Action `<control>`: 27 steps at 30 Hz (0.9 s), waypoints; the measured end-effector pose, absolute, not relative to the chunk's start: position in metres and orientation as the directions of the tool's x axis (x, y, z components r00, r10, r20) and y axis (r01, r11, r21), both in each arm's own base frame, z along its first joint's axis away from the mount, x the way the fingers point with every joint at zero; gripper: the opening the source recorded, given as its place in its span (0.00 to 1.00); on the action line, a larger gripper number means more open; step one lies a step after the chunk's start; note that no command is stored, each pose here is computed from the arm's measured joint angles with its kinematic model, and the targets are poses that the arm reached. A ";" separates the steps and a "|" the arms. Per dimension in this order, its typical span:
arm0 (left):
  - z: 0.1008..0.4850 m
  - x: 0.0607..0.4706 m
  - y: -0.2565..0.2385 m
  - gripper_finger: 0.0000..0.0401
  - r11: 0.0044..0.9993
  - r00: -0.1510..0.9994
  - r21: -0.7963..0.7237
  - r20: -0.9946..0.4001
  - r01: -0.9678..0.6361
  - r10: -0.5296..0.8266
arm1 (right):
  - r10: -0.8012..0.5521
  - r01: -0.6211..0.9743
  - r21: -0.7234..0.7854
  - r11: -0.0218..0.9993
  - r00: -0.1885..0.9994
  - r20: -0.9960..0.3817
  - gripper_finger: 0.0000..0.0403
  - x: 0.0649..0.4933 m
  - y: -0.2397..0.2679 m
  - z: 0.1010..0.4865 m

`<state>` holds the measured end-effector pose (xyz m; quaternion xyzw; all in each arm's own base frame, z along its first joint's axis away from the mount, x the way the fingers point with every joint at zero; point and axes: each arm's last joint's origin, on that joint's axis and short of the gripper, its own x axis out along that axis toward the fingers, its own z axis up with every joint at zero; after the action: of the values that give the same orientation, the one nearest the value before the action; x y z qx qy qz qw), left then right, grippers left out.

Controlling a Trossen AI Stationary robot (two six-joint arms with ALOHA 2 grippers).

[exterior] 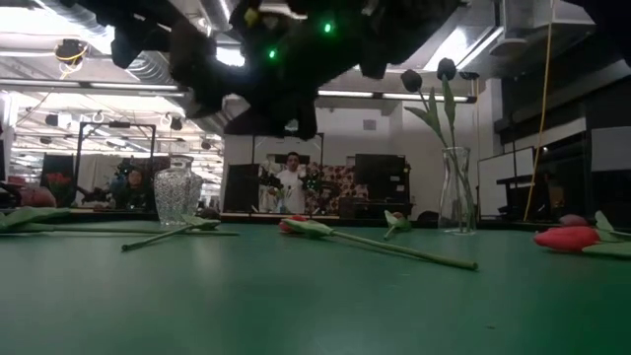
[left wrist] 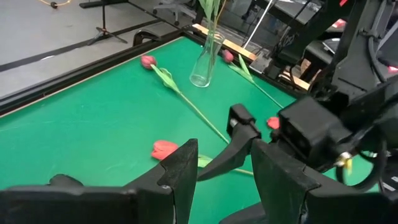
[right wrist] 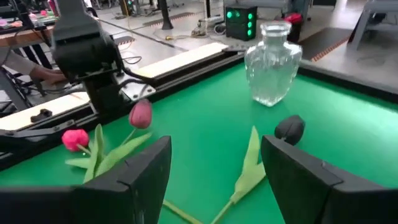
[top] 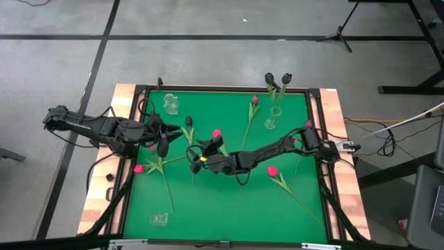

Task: Sort flowers into vase by color
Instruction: Put the black flower into the top right transparent vase

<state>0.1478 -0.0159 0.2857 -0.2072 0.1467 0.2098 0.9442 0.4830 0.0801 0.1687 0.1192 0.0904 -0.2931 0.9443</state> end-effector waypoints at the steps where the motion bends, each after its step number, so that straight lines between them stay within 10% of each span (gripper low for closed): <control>1: 0.285 0.148 -0.016 0.36 0.826 0.868 -0.327 -0.367 -0.458 0.336 | -0.534 0.579 0.175 0.796 0.809 -0.247 0.62 0.484 0.078 0.165; 27: 0.284 0.147 -0.016 0.36 0.829 0.864 -0.317 -0.375 -0.461 0.337 | -0.563 0.630 0.031 0.776 0.715 -0.415 0.62 0.522 0.069 0.104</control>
<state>0.1471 -0.0157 0.2845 -0.2020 0.1533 0.2112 0.9440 0.5222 0.0691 0.1040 0.0853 0.1951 -0.3234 0.9220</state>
